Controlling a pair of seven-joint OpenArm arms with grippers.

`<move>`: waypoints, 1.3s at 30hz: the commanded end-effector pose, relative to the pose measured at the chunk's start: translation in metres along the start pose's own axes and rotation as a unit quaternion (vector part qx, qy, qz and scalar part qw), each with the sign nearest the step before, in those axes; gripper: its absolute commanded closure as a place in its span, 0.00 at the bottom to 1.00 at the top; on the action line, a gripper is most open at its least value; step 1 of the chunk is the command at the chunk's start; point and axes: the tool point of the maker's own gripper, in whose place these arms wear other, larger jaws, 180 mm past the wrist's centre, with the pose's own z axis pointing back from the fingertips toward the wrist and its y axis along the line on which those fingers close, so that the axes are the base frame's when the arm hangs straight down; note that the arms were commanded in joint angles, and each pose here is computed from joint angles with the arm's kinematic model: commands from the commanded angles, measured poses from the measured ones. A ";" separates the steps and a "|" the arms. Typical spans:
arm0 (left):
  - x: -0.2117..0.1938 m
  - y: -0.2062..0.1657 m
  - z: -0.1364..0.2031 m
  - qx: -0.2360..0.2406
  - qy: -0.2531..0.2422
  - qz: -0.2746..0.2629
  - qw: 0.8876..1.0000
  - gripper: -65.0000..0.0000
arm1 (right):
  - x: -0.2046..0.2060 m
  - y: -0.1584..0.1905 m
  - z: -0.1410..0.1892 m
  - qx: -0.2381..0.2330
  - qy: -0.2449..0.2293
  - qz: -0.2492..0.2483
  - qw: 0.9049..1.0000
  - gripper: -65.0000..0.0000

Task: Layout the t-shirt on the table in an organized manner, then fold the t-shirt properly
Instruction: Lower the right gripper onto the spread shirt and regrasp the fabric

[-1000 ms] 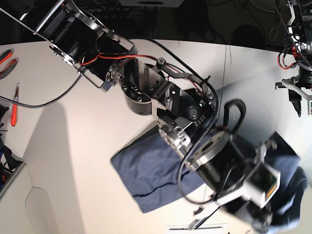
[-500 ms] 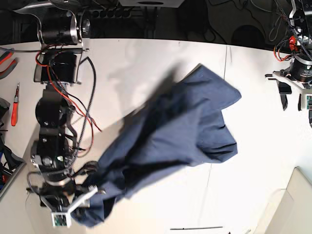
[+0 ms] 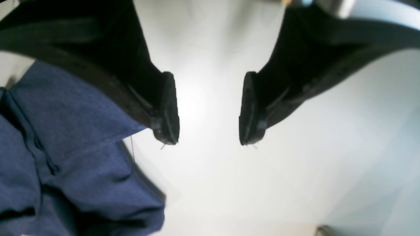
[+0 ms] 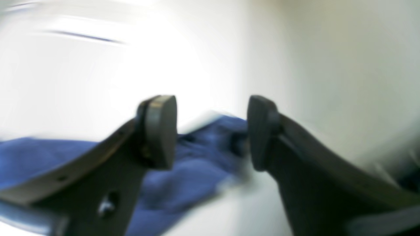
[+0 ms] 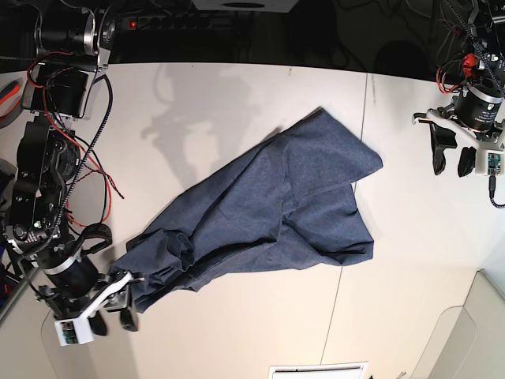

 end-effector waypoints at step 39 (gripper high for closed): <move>0.004 -0.002 0.002 -0.011 0.001 0.001 1.000 0.49 | -0.119 0.139 -0.112 0.096 0.316 0.315 0.890 0.47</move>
